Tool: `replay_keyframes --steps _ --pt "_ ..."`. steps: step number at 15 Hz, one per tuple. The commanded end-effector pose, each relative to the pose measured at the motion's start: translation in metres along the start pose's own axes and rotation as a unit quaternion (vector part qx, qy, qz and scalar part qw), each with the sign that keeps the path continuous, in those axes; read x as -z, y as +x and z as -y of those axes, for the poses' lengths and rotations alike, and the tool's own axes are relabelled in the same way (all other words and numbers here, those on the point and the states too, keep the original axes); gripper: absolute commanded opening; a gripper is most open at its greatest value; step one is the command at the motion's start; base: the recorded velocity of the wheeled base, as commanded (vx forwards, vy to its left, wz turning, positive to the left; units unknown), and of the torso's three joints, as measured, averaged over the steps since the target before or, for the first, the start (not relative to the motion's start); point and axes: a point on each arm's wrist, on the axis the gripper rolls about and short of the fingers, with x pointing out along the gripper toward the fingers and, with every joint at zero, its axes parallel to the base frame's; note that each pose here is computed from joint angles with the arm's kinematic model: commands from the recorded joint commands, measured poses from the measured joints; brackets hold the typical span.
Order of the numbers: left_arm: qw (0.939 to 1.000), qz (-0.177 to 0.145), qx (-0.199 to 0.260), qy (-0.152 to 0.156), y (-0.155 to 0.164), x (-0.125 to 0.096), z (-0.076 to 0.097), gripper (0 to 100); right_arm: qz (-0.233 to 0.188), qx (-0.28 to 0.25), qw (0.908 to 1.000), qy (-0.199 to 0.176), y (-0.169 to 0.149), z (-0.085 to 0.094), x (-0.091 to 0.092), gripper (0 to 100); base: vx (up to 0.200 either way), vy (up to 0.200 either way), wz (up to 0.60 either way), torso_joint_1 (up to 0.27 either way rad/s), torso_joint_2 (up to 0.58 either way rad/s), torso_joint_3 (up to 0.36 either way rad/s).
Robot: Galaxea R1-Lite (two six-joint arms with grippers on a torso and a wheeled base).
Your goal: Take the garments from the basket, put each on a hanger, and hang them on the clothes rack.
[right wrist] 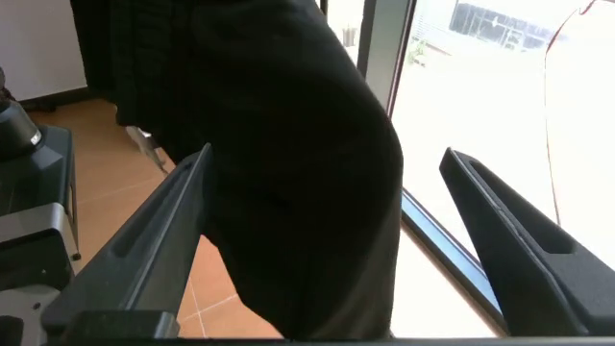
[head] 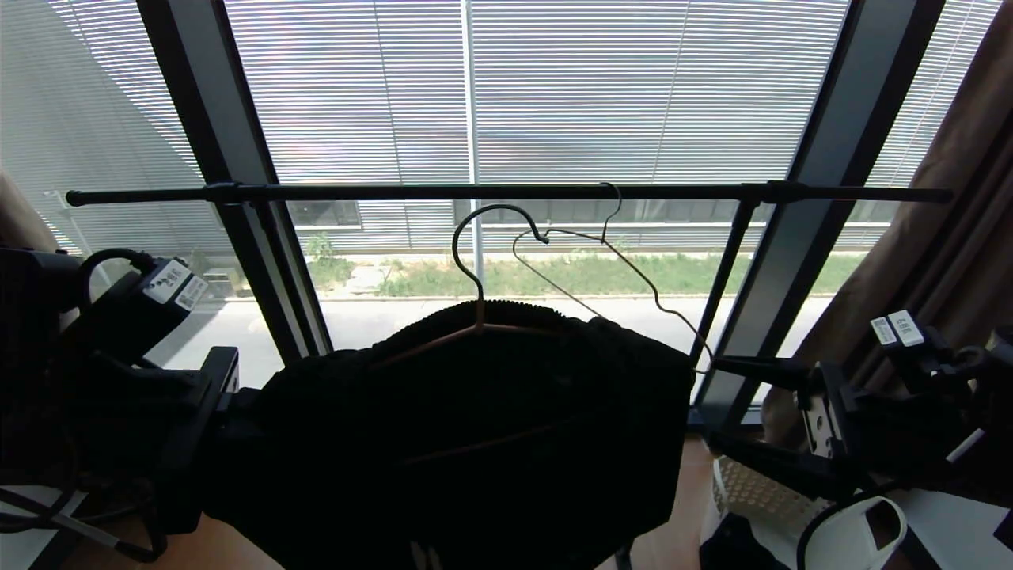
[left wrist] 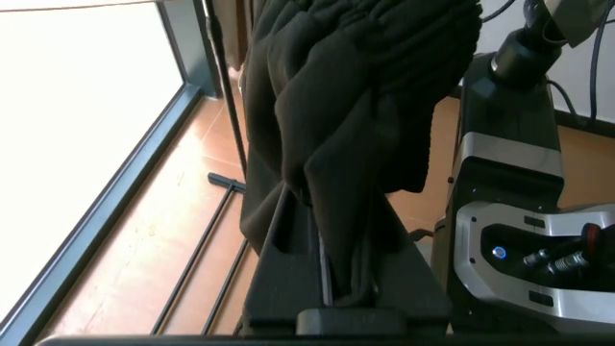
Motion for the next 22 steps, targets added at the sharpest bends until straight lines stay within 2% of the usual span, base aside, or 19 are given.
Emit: replay_keyframes --steps 1,4,9,12,13,18,20,22 --pt "1.0000 0.003 -0.005 -0.002 -0.002 -0.001 -0.001 0 -0.024 -0.006 0.9994 0.024 0.008 0.008 0.019 100 0.000 0.000 0.00 0.000 0.00 0.000" --pt "0.9997 0.024 0.007 -0.008 -0.001 -0.008 -0.002 0 -0.045 -0.013 0.9982 0.037 0.018 0.016 0.037 100 0.000 0.000 0.00 0.000 0.00 0.000" --pt "0.9995 0.026 0.016 -0.007 0.003 -0.009 -0.001 0 -0.054 -0.012 0.9973 0.047 0.030 0.029 0.061 100 0.000 0.000 0.00 0.000 0.00 0.000" --pt "0.9995 0.025 0.017 -0.009 0.003 -0.009 0.000 0 -0.051 -0.012 0.9976 0.046 0.032 0.032 0.064 100 0.000 0.000 0.00 0.000 0.00 0.000" --pt "0.9995 0.025 0.017 -0.014 0.003 -0.008 0.000 0 -0.051 -0.011 0.9976 0.046 0.032 0.032 0.064 0 0.000 0.000 0.00 0.000 0.00 0.000" --pt "0.9994 0.026 0.015 -0.017 0.002 -0.009 0.000 0 -0.042 0.006 0.9984 0.037 0.026 0.040 0.060 0 0.000 0.000 0.00 0.000 0.00 0.000" --pt "0.9994 0.025 0.011 -0.020 0.001 -0.008 -0.001 0 -0.033 0.035 0.9983 0.033 0.016 0.055 0.057 0 0.000 0.000 0.00 0.000 0.00 0.000" --pt "0.9994 0.026 0.005 -0.021 -0.001 -0.008 -0.003 0 -0.023 0.058 0.9969 0.047 0.007 0.064 0.053 0 0.000 0.000 0.00 0.000 0.00 0.000"
